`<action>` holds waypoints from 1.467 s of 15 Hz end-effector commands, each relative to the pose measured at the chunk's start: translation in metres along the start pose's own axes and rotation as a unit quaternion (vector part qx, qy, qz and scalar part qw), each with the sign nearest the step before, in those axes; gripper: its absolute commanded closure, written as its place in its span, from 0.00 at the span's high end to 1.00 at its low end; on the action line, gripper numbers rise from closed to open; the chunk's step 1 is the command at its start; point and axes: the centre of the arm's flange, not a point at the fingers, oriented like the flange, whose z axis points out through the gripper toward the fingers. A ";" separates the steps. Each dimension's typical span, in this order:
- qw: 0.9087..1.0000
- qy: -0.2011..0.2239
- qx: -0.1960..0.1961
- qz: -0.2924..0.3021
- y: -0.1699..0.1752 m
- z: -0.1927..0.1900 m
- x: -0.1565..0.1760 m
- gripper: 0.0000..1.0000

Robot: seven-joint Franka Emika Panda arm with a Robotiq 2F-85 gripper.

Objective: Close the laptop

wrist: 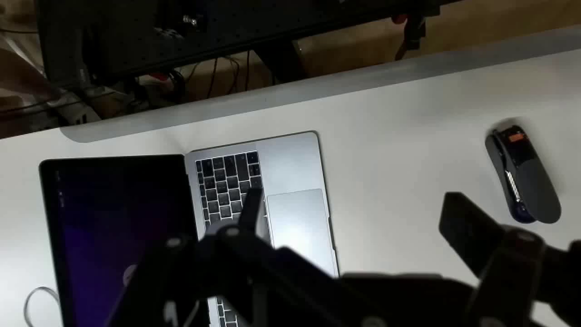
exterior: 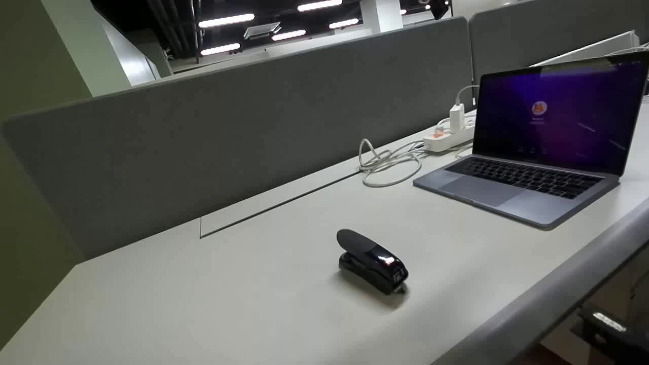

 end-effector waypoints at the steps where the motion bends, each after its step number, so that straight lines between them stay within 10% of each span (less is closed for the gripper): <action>1: 1.000 0.001 0.000 0.000 0.000 0.000 0.000 1.00; 13: 1.000 0.010 0.007 0.003 0.002 0.002 -0.001 1.00; 22: 0.996 0.086 0.022 -0.001 0.102 0.026 0.006 1.00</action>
